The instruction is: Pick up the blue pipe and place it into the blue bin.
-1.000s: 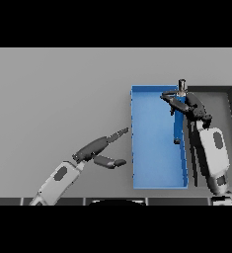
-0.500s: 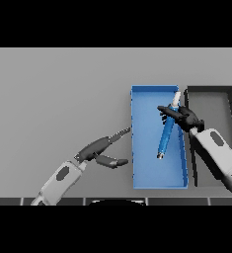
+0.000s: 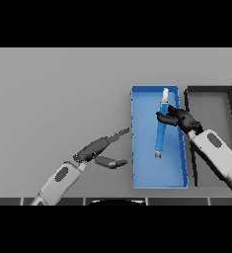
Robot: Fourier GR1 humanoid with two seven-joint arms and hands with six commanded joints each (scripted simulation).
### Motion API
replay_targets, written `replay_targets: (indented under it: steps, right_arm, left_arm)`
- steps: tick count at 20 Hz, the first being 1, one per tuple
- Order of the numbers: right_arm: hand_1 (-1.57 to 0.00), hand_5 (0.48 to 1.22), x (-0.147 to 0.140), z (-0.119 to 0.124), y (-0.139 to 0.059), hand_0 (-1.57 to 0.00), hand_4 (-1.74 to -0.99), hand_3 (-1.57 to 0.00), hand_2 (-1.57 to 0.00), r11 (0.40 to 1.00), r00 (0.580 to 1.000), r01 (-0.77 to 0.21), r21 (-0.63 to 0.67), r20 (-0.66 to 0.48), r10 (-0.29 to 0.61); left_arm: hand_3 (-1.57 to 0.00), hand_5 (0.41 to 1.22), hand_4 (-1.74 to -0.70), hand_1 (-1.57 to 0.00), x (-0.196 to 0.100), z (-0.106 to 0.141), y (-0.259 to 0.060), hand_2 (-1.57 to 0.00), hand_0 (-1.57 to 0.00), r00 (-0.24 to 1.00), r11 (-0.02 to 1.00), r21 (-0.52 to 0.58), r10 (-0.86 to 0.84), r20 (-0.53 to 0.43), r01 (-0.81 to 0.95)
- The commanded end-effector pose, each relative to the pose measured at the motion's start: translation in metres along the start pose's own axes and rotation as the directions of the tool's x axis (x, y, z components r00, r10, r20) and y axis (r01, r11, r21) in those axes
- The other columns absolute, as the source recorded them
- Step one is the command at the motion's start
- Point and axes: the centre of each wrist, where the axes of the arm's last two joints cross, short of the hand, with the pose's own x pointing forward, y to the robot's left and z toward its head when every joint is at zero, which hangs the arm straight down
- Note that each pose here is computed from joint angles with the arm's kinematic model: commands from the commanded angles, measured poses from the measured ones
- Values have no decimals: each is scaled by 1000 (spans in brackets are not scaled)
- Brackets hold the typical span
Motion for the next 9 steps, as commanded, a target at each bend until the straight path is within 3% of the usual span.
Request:
replay_targets:
  steps: [1,9]
  right_arm:
    - [-38,807,1,2,-2,-50,-1182,-22,-37,1000,1000,-5,-13,-6,5]
    - [-15,769,2,2,2,-20,-1186,-8,-14,1000,999,-29,8,23,29]
  left_arm:
    - [1,471,-829,1,-2,1,1,1,1,1000,1000,-4,6,-6,-6]
    - [1,474,-826,1,-3,-2,-1,1,1,1000,1000,-3,-6,-19,6]
